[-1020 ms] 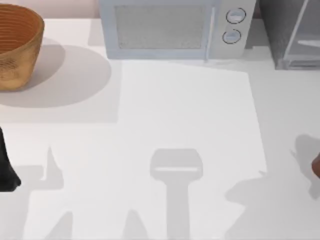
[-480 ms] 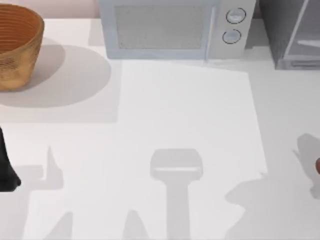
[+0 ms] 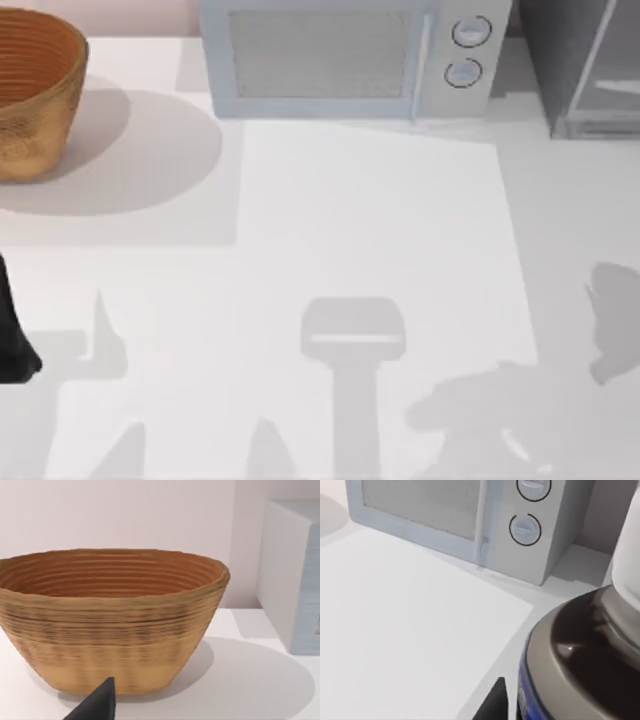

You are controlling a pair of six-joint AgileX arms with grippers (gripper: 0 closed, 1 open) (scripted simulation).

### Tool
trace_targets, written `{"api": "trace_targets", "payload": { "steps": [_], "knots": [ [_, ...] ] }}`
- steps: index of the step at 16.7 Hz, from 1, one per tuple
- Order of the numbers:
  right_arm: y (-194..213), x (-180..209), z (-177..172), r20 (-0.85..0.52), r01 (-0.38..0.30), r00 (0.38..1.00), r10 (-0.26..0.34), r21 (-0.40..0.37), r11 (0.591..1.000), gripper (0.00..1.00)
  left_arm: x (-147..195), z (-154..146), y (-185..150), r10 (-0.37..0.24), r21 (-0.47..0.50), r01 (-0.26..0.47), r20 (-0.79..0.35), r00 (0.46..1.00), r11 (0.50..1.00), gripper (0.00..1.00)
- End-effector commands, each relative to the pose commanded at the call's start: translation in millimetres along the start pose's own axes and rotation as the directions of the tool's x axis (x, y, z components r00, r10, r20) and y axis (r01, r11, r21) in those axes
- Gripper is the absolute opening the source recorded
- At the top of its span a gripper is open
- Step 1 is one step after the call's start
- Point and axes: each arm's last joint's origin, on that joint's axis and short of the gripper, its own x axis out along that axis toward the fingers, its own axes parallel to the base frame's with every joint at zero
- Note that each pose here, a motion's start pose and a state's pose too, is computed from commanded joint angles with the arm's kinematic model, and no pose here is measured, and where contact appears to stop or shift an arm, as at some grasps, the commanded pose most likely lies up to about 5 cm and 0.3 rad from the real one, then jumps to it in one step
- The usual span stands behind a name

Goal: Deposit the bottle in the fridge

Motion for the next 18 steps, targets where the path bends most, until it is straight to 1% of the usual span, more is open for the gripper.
{"api": "trace_targets", "payload": {
  "steps": [2, 5, 7, 8, 9, 11, 18],
  "knots": [
    [12.3, -11.1, 7.3, 0.043, 0.117, 0.992, -0.117, -0.004, 0.993, 0.01, 0.0, 0.0, 0.0, 0.000, 0.000, 0.000, 0.000, 1.000, 1.000, 1.00],
    [27.7, -26.5, 9.3, 0.115, 0.279, 0.953, -0.282, 0.041, 0.959, 0.01, 0.0, 0.0, 0.0, 0.000, 0.000, 0.000, 0.000, 1.000, 1.000, 1.00],
    [34.7, -32.9, 5.4, 0.141, 0.356, 0.920, -0.366, 0.094, 0.930, 0.01, 0.0, 0.0, 0.0, 0.000, 0.000, 0.000, 0.000, 1.000, 1.000, 1.00],
    [37.2, -34.9, 2.8, 0.147, 0.383, 0.906, -0.398, 0.120, 0.916, 0.01, 0.0, 0.0, 0.0, 0.000, 0.000, 0.000, 0.000, 1.000, 1.000, 1.00],
    [39.3, -36.2, 0.2, 0.150, 0.403, 0.894, -0.422, 0.143, 0.904, 0.01, 0.0, 0.0, 0.0, 0.000, 0.000, 0.000, 0.000, 1.000, 1.000, 1.00],
    [41.9, -37.3, -3.8, 0.149, 0.424, 0.881, -0.450, 0.174, 0.889, 0.01, 0.0, 0.0, 0.0, 0.000, 0.000, 0.000, 0.000, 1.000, 1.000, 1.00],
    [41.6, -37.8, -3.0, 0.148, 0.433, 0.875, -0.460, 0.184, 0.882, 0.01, 0.0, 0.0, 0.0, 0.000, 0.000, 0.000, 0.000, 1.000, 1.000, 1.00]
  ]
}}
